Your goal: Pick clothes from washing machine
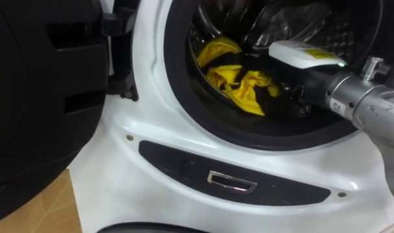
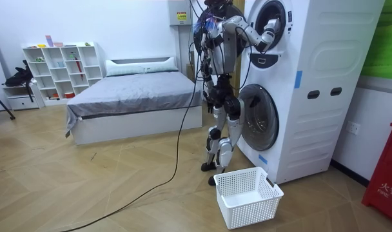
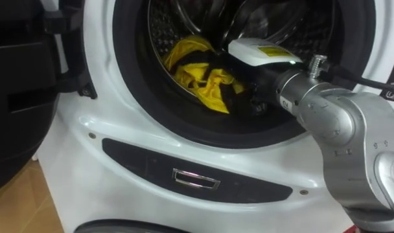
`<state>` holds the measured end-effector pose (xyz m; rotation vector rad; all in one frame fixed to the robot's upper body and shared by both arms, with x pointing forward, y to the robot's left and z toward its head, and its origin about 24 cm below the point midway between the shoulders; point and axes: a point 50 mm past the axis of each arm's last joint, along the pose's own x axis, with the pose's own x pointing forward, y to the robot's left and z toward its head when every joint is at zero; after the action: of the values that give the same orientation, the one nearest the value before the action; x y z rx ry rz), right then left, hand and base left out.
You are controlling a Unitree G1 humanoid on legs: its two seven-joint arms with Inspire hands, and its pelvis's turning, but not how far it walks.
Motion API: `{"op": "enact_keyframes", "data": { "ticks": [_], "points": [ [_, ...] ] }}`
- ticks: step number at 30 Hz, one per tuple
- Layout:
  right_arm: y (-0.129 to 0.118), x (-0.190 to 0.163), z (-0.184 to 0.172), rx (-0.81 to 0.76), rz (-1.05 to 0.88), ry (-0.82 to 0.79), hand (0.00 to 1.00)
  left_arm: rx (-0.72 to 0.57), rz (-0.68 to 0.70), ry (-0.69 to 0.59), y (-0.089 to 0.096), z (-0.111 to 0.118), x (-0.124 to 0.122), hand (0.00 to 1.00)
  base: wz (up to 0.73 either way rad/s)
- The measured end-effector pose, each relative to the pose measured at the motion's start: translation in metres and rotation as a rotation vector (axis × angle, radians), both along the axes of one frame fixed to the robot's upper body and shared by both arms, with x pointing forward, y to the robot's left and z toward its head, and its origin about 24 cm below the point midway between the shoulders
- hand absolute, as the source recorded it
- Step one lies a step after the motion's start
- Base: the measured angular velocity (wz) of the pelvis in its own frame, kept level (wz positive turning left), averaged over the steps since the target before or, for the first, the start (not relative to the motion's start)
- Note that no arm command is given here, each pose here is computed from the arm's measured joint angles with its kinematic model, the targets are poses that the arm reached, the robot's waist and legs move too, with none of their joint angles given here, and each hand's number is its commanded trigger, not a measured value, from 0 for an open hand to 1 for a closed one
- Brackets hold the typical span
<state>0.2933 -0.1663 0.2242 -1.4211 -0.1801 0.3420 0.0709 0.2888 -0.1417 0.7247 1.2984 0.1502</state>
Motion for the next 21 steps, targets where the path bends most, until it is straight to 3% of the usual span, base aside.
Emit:
{"op": "enact_keyframes", "data": {
  "ticks": [21],
  "points": [
    [0.0075, -0.0056, 0.0102, 0.021, 0.053, -0.041, 1.0, 0.034, -0.013, -0.052, 0.0026, 0.0037, 0.001, 0.0, -0.03]
  ]
}}
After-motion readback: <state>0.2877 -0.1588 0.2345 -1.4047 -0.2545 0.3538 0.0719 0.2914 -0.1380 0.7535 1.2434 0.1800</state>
